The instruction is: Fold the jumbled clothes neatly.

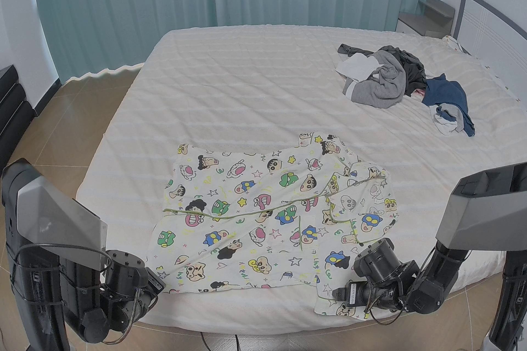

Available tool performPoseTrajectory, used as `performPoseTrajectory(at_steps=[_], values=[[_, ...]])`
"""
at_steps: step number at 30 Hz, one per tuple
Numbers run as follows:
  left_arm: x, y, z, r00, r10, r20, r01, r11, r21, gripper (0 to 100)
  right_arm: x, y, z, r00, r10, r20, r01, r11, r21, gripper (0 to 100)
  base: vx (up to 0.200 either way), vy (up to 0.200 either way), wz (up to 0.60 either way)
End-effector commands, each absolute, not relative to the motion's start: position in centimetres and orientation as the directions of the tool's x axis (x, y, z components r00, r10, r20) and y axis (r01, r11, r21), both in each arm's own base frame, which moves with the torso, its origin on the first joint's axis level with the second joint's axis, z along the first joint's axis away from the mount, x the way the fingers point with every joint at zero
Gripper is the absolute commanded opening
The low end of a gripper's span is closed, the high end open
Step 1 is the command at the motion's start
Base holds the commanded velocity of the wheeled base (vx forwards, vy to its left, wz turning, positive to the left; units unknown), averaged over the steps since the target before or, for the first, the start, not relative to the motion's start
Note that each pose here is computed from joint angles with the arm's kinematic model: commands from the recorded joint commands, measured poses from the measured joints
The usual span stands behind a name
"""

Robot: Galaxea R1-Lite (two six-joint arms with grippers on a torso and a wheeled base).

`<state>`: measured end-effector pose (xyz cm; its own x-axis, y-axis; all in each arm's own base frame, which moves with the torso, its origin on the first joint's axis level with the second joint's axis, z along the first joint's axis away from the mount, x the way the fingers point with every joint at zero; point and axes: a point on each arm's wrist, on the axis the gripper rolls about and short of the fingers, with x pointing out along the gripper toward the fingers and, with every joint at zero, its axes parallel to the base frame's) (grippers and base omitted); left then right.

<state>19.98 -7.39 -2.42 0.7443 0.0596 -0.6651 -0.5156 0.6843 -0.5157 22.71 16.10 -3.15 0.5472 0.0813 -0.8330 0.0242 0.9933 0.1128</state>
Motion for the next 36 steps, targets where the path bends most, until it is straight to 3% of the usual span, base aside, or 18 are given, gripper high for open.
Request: performPoseTrajectory(at_steps=[1,16,17,36], values=[[19.6,-7.2,-2.5,0.735,0.064,-0.675,-0.523,0.686,-0.506,0,22.9,16.4,-3.7,0.530,0.095,-0.842,0.013,0.993,0.121,100,0.000,0.000,0.00],[19.6,-7.3,-2.5,0.735,0.057,-0.675,-0.518,0.690,-0.506,0,23.8,16.9,-4.1,0.538,0.112,-0.836,0.021,0.989,0.146,100,0.000,0.000,0.00],[19.6,-7.3,-2.5,0.734,0.058,-0.676,-0.519,0.690,-0.505,0,23.8,17.0,-4.1,0.540,0.114,-0.834,0.022,0.989,0.149,0,0.000,0.000,0.00],[19.5,-7.4,-2.6,0.726,0.053,-0.686,-0.506,0.717,-0.480,0,22.3,15.9,-2.8,0.504,0.089,-0.859,0.030,0.992,0.120,0,0.000,0.000,0.00]])
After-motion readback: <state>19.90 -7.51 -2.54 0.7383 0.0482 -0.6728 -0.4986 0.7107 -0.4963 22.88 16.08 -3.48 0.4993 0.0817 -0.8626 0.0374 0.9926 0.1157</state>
